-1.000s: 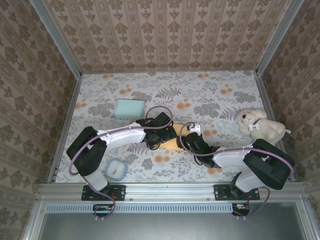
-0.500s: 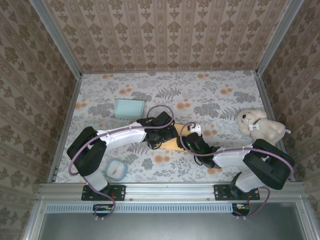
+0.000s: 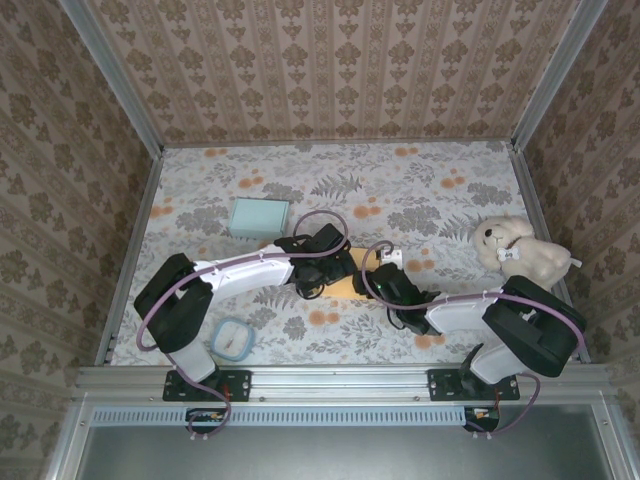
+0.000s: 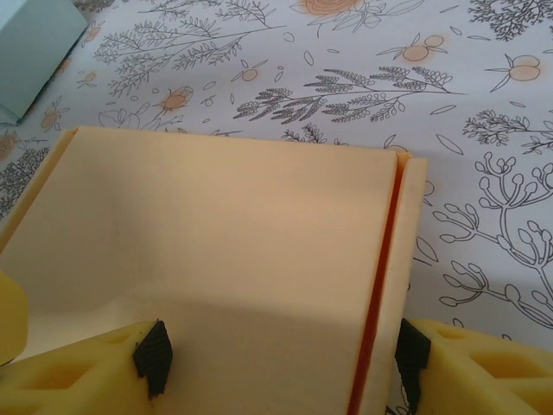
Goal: Fold the paper box
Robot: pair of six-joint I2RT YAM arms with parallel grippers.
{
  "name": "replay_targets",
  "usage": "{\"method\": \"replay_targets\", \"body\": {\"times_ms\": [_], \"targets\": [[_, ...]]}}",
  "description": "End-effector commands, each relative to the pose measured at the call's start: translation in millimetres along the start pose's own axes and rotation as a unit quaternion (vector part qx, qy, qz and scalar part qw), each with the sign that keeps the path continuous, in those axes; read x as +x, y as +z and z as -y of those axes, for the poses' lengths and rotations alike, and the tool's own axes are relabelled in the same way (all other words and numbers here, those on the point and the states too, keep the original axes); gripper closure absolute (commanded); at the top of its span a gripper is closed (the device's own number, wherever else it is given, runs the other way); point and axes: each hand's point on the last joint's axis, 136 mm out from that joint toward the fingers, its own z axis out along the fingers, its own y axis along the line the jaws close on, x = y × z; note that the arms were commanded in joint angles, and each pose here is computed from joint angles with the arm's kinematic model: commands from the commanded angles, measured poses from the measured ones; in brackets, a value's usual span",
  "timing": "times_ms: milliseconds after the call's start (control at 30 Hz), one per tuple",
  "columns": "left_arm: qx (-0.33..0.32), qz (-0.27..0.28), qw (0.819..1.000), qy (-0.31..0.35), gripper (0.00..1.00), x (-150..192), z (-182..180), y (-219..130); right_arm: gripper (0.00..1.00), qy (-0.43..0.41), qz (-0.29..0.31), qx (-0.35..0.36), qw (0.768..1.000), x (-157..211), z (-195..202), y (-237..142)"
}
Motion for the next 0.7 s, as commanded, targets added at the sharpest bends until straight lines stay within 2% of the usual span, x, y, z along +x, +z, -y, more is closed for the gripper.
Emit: {"method": "replay_targets", "body": {"times_ms": [0, 300, 667], "targets": [[-0.016, -0.015, 1.0, -0.005, 0.04, 9, -10, -4, 0.28, 0.022, -0.02, -0.026, 0.999, 8, -4, -4], [-0.028, -0.04, 0.998, -0.035, 0.05, 19, -13, -4, 0.3, 0.051, -0.019, -0.041, 0.998, 9, -6, -5], [0.007, -0.069, 0.996, -0.052, 0.07, 27, 7, 3, 0.35, 0.083, -0.036, -0.061, 0.994, 23, -11, 4]]}}
